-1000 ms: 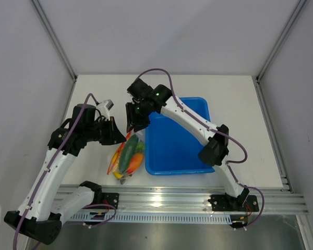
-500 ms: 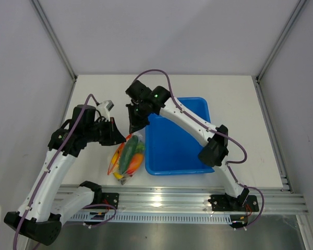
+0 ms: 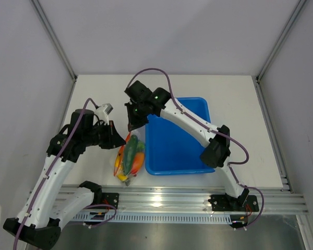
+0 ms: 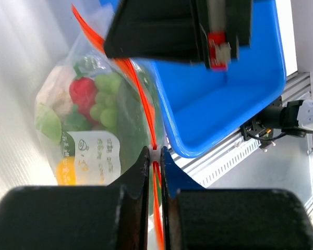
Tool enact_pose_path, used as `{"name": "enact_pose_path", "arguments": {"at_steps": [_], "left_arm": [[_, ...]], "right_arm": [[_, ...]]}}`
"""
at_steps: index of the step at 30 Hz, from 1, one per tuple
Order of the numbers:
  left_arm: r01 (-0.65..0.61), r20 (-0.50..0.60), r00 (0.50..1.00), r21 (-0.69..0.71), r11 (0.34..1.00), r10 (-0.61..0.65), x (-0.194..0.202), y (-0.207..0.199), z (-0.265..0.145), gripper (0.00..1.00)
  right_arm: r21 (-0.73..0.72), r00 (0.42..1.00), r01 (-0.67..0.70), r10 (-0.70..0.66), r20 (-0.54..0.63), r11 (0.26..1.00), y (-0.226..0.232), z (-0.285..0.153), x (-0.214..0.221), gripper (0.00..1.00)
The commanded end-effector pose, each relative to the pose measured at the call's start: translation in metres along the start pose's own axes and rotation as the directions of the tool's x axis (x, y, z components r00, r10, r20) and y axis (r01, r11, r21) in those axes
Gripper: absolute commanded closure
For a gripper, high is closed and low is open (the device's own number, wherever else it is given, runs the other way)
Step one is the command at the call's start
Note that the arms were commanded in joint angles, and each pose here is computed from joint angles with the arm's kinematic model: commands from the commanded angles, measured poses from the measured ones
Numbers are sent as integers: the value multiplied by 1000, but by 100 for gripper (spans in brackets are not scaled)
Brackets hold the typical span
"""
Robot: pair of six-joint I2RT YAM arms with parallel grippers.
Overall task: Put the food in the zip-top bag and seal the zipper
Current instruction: Zip the zipper food storage bag at the center of the board.
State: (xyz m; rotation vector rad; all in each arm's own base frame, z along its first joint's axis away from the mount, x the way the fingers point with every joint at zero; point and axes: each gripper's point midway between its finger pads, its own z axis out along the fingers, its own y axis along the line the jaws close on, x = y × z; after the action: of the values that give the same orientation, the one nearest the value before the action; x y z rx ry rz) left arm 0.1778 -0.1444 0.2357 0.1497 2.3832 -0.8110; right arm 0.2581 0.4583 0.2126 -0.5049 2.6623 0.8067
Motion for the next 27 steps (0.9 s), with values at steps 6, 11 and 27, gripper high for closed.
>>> {"name": "enact_pose_path", "arguments": {"at_steps": [6, 11, 27], "left_arm": [[4, -16, 1000, 79, 997, -3, 16, -15, -15, 99], [10, -30, 1000, 85, 996, -7, 25, -17, -22, 99], [27, -16, 1000, 81, 996, -26, 29, -20, -34, 99]], "right_arm": [[12, 981, -16, 13, 195, 1000, -28, -13, -65, 100], [26, 976, -50, 44, 213, 998, -44, -10, -79, 100], [-37, 985, -4, 10, 169, 999, -28, -31, -71, 31]]}}
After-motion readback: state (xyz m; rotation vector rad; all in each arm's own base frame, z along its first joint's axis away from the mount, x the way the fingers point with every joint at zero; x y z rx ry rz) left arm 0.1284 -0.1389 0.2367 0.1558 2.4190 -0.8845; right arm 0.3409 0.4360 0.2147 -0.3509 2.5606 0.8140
